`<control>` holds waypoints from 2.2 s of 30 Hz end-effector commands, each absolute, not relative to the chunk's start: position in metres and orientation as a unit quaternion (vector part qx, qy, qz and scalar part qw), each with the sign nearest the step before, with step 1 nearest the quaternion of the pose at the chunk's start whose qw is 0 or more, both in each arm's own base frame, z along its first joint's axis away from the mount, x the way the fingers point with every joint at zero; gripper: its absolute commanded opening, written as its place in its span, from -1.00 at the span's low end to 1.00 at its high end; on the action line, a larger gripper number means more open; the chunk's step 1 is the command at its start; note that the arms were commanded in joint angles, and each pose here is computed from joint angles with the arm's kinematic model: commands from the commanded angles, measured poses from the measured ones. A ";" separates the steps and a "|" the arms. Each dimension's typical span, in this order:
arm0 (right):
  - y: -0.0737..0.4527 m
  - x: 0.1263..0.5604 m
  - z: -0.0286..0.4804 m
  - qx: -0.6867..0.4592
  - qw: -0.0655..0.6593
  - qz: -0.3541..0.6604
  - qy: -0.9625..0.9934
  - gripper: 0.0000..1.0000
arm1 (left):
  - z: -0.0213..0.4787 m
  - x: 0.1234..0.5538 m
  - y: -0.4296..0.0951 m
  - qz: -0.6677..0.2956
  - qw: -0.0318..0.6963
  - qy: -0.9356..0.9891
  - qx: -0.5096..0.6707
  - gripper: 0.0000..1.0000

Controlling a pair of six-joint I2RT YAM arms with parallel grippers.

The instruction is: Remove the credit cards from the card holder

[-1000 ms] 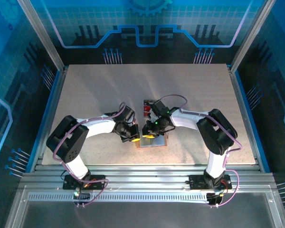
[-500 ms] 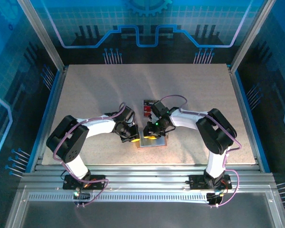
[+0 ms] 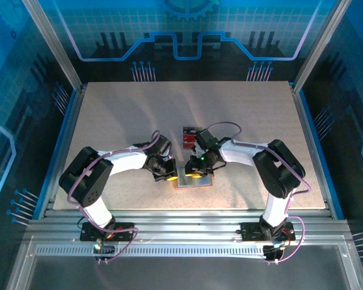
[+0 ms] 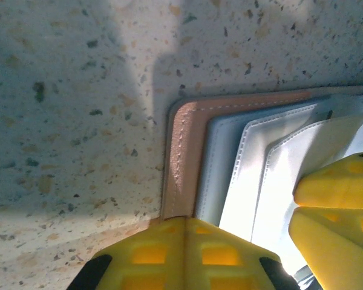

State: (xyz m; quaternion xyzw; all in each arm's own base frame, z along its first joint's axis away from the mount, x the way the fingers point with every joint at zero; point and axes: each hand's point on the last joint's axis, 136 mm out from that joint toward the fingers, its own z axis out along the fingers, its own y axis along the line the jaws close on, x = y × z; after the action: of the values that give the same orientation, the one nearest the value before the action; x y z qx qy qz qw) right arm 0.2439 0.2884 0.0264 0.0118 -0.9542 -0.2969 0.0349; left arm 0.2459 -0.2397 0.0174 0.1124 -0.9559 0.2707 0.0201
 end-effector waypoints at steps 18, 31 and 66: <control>0.287 0.241 0.027 -0.047 0.038 -0.438 -0.897 -0.42 | 0.067 0.262 -0.256 0.298 -0.021 -0.948 0.108 -0.84; 0.283 0.241 0.021 -0.068 0.039 -0.477 -0.876 -0.44 | 0.047 0.252 -0.271 0.298 0.003 -0.947 0.118 -0.62; 0.276 0.245 0.055 -0.049 0.012 -0.465 -0.884 -0.41 | 0.048 0.263 -0.288 0.316 -0.007 -0.942 0.117 -0.54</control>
State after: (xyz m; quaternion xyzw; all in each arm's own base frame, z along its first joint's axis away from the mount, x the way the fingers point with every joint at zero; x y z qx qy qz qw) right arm 0.2408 0.2806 0.0412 -0.0612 -0.8733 -0.4825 0.0263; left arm 0.2566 -0.2779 0.0377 0.1280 -0.9447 0.3020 0.0016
